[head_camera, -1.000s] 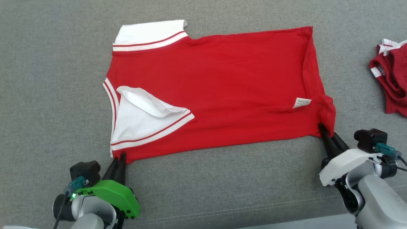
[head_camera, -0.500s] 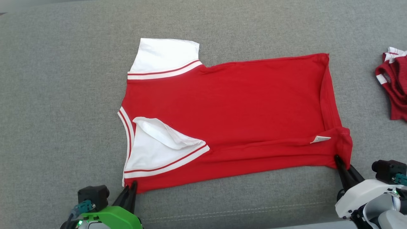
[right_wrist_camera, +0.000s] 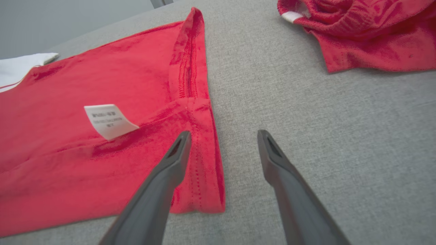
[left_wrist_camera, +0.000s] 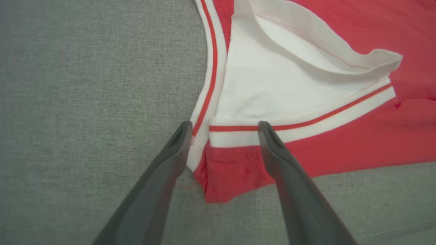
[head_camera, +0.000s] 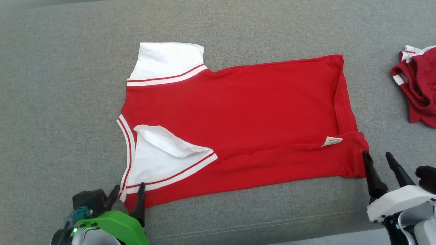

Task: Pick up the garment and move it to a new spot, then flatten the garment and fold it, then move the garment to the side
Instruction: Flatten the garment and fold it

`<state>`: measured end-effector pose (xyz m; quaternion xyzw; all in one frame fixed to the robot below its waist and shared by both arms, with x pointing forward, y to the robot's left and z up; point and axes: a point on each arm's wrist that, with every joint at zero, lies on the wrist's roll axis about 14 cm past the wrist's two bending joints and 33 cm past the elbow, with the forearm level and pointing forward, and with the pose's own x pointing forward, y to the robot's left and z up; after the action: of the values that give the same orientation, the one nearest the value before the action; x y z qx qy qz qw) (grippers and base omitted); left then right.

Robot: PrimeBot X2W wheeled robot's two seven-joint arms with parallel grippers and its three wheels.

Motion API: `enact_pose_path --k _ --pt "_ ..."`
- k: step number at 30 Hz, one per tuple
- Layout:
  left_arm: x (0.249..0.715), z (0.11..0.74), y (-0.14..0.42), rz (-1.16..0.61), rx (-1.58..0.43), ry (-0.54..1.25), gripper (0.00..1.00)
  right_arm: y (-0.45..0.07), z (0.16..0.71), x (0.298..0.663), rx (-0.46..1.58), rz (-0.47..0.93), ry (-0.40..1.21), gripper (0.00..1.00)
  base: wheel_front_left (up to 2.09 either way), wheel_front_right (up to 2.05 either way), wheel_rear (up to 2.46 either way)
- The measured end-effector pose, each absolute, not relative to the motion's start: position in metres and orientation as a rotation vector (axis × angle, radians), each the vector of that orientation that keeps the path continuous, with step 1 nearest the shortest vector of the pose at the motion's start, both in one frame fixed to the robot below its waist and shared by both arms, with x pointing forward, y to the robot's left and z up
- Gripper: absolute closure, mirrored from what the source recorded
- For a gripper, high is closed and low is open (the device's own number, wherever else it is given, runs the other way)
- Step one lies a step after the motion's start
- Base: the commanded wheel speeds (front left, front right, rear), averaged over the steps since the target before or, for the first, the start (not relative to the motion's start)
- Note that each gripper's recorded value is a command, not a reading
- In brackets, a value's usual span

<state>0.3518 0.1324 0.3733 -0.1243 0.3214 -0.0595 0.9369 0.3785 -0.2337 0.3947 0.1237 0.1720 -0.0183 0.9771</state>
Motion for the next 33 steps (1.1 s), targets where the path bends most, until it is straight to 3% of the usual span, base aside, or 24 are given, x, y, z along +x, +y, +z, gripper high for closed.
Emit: enact_pose_path --k 10,19,23,33 --pt "0.413 0.435 0.159 -0.064 -0.173 0.357 0.00 -0.248 0.438 0.420 0.210 -0.064 0.176 0.00 0.00 0.00 0.00" --pt "0.507 0.520 0.134 -0.229 -0.109 0.080 0.00 -0.243 0.475 0.492 0.145 0.015 0.086 0.00 0.00 0.00 0.00" --pt "0.543 0.523 0.118 -0.320 -0.084 0.121 0.00 -0.234 0.477 0.522 0.125 0.061 0.095 0.00 0.00 0.00 0.00" --pt "0.590 0.438 0.101 -0.411 -0.116 0.453 0.00 -0.224 0.427 0.556 0.087 0.124 0.271 0.00 0.00 0.00 0.00"
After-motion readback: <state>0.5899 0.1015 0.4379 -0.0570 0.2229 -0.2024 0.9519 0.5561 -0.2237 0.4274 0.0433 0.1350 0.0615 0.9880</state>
